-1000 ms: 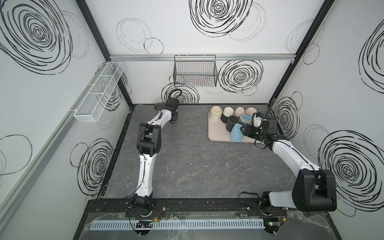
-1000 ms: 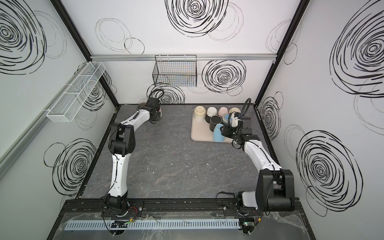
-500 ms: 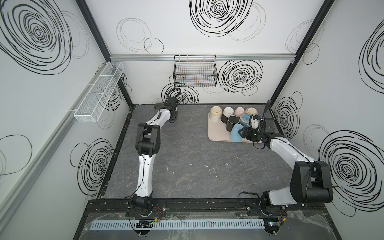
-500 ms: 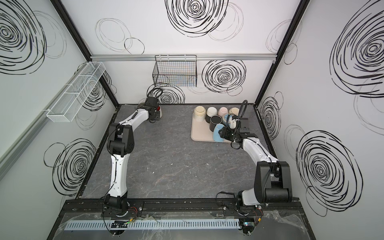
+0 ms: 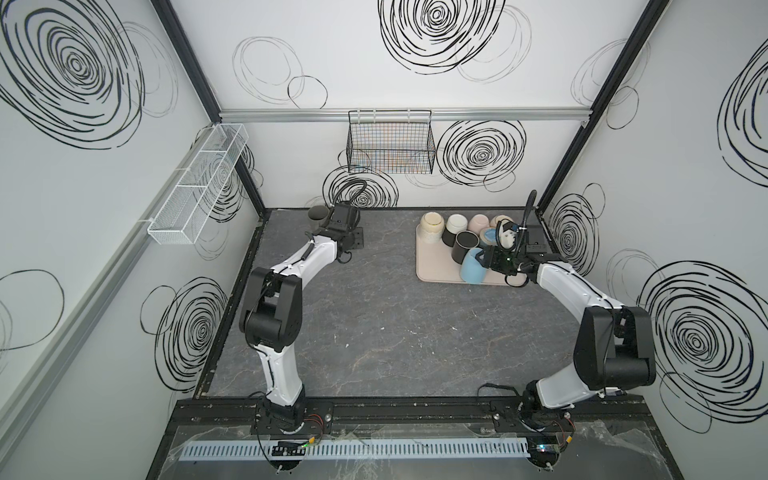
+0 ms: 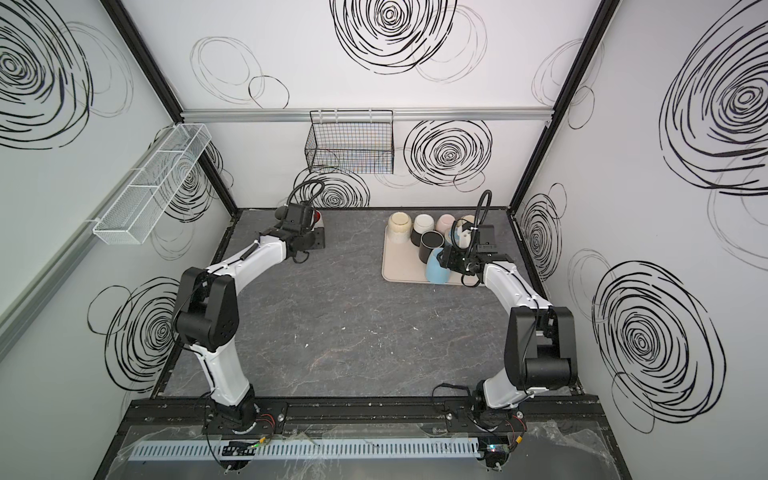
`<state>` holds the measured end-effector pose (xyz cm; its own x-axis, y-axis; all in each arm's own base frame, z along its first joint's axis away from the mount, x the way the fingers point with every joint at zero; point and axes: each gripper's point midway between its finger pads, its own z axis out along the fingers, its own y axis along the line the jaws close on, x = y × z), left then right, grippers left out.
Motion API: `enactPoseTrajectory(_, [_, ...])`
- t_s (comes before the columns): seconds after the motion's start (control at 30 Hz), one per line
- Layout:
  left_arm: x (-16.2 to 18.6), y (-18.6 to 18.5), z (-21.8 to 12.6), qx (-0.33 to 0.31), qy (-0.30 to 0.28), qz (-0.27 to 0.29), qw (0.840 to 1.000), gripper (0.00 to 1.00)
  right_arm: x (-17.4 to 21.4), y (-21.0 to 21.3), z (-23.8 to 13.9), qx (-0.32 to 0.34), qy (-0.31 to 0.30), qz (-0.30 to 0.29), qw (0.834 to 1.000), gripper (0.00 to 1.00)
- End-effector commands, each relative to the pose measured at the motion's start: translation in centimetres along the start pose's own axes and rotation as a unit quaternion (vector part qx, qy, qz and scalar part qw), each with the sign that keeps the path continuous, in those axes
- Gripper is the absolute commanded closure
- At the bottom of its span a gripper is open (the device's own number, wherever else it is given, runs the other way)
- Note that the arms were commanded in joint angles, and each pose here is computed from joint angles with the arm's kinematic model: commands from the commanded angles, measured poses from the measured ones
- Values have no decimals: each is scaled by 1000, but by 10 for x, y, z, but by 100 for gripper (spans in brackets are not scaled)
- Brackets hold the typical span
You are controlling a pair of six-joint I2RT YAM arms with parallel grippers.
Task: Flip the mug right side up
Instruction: 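Withdraw the left gripper while the right gripper descends onto the light blue mug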
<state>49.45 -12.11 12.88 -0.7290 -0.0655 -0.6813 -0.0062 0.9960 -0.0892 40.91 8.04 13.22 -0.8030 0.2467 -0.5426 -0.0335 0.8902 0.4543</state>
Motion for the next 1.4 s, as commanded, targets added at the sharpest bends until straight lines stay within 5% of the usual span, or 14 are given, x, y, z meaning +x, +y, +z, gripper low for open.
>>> enactPoseTrajectory(0.0, [4,-35,-17,49,-31,-8,998,42,1,-9,7,26,12,7,1000,40])
enactPoseTrajectory(0.33, [31,-70,-38,117,-36,-30,992,41,5,5,26,-20,27,2,999,33])
enactPoseTrajectory(0.8, [55,-85,-47,138,-24,-31,990,41,31,84,48,-110,61,-50,991,32])
enactPoseTrajectory(0.97, [64,-109,-50,159,-18,-26,987,41,24,115,32,-128,25,-103,986,32])
enactPoseTrajectory(1.37, [94,-205,-60,255,4,-7,967,44,-5,56,31,-66,6,-97,993,30])
